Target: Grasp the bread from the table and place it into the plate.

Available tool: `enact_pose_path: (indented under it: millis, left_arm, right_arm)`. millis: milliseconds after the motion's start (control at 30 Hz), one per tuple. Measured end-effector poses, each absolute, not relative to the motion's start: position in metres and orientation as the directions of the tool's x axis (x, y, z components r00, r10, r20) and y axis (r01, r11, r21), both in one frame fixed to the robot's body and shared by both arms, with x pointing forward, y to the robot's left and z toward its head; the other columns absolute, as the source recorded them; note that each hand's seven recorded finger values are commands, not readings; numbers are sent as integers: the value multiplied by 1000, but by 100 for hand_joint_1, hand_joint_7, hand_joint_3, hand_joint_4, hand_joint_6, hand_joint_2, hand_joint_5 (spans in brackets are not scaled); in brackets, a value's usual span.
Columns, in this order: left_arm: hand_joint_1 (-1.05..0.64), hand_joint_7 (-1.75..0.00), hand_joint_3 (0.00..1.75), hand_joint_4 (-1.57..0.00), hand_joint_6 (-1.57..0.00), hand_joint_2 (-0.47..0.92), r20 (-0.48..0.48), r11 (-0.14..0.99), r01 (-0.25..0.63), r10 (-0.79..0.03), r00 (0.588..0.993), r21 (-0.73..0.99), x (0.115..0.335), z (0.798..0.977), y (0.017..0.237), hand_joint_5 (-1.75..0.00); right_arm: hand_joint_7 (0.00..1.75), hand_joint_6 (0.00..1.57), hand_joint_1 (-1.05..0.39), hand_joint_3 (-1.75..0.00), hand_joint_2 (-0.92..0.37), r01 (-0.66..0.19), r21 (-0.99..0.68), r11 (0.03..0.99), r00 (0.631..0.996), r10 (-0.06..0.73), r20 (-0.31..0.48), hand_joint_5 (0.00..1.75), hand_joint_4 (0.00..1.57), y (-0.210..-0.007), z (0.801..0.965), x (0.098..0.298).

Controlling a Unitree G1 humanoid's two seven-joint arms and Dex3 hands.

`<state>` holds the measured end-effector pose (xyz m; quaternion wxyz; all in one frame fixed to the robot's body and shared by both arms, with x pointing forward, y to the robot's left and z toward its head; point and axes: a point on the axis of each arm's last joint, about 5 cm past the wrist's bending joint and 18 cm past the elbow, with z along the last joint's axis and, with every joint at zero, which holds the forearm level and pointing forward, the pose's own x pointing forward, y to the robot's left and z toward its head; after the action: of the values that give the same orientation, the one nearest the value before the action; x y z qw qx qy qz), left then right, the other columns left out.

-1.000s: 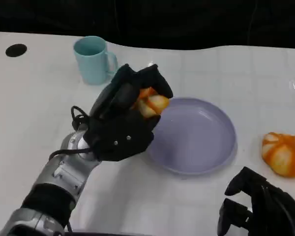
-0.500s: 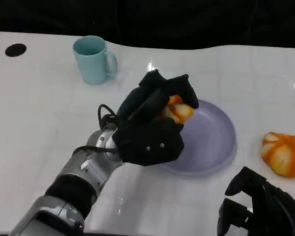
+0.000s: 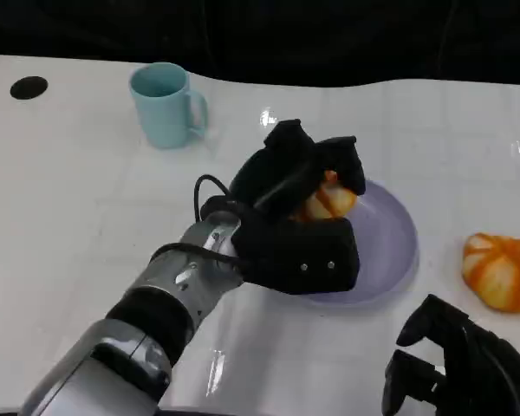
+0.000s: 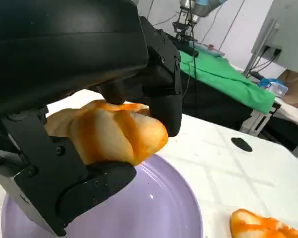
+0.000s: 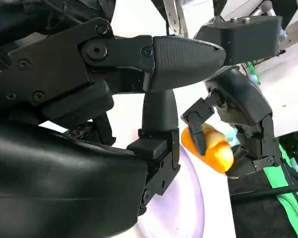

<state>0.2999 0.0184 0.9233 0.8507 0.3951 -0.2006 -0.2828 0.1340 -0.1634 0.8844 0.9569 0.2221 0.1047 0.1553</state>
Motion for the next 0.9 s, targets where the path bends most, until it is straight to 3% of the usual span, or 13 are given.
enact_pose_path:
  millis: [33, 67, 167, 267, 433, 667, 900]
  left_arm:
    - [-26, -48, 45, -45, -55, 84, 101, 517, 337, -646, 757, 787, 300, 923, 18, -125]
    - [-31, -36, 39, -31, -48, 88, 90, 511, 346, -650, 755, 787, 300, 923, 18, -117]
    - [-46, -17, 36, -8, -31, 92, 30, 448, 390, -686, 727, 804, 301, 923, 19, -82]
    - [-62, -8, 45, -1, -19, 92, -26, 387, 416, -707, 707, 823, 302, 924, 21, -48]
    - [-82, -2, 60, 0, -8, 92, -115, 289, 438, -712, 692, 851, 306, 927, 22, -16]
    - [-98, -1, 71, 0, -5, 92, -187, 231, 480, -716, 673, 846, 307, 928, 23, -1]
    - [-98, 0, 72, 0, -3, 92, -191, 223, 488, -725, 662, 844, 309, 934, 26, 0]
  right_arm:
    - [175, 47, -52, -52, -92, -251, 458, 853, 930, 344, -131, 175, 76, -163, 884, 134]
    - [175, 47, -51, -52, -92, -251, 458, 853, 930, 344, -131, 175, 76, -163, 884, 134]
    - [175, 47, -51, -53, -92, -251, 459, 852, 930, 344, -131, 175, 76, -163, 884, 134]
    - [175, 47, -51, -53, -92, -251, 460, 852, 930, 344, -131, 175, 76, -163, 884, 134]
    - [175, 47, -51, -54, -92, -254, 461, 850, 929, 347, -130, 175, 76, -162, 884, 134]
    - [175, 47, -51, -53, -92, -250, 461, 852, 929, 345, -132, 175, 76, -162, 884, 134]
    - [175, 47, -52, -52, -92, -252, 460, 851, 930, 344, -129, 175, 76, -162, 884, 134]
